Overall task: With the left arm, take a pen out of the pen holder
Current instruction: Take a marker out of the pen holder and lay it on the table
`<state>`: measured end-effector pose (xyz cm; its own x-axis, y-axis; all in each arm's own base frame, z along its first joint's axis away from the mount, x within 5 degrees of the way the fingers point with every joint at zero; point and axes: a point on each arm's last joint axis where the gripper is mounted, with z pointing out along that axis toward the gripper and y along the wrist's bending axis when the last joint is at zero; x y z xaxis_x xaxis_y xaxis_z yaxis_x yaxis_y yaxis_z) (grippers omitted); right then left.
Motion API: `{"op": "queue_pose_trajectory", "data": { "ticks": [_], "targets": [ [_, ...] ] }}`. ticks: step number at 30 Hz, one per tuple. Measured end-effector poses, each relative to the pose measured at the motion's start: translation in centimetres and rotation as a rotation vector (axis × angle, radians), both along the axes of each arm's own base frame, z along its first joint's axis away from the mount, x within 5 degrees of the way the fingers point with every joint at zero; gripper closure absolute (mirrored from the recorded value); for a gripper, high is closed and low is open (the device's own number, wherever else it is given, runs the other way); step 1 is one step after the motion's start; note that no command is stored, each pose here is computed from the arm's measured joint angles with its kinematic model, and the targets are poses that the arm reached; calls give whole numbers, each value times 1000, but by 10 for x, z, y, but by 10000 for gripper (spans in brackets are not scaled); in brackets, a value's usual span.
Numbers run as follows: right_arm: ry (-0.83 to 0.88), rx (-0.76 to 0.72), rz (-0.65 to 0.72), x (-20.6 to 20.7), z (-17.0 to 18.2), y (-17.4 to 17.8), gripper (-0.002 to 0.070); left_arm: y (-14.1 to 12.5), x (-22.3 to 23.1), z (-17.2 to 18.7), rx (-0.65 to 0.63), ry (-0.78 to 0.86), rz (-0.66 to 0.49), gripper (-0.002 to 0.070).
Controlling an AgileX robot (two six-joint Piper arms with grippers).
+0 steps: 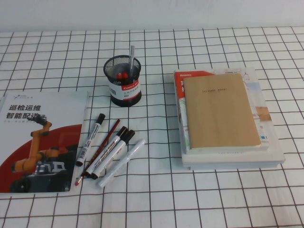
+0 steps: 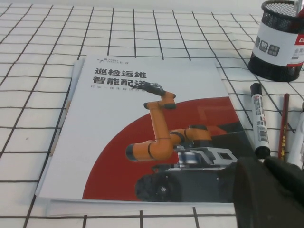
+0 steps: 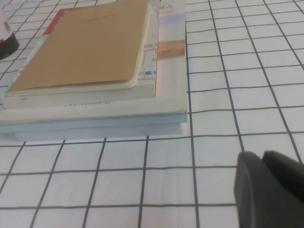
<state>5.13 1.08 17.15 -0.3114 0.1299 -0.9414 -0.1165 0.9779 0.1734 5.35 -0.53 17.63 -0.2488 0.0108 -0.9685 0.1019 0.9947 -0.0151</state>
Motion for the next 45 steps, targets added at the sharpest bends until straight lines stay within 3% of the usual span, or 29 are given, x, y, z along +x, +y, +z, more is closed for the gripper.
{"op": "queue_pose_trajectory", "data": {
  "ticks": [3, 8, 13, 21, 25, 30, 39, 45],
  "targets": [
    [0, 0, 0, 0, 0, 0, 690, 0, 0, 2, -29, -20, 6, 675],
    [0, 0, 0, 0, 0, 0, 690, -2, 2, 14, -304, -126, 28, 675],
    [0, 0, 0, 0, 0, 0, 690, -2, 3, 25, -417, -228, 28, 675],
    [0, 0, 0, 0, 0, 0, 691, -2, 3, 26, -414, -239, 27, 675],
    [0, 0, 0, 0, 0, 0, 690, -3, 5, 27, -416, -125, 44, 675],
    [0, 0, 0, 0, 0, 0, 690, -5, 19, 61, -390, -18, 58, 675],
    [0, 0, 0, 0, 0, 0, 690, -12, 66, 109, -192, 168, 28, 675],
    [0, 0, 0, 0, 0, 0, 690, -25, 110, 129, -103, 300, -77, 675]
  ]
}}
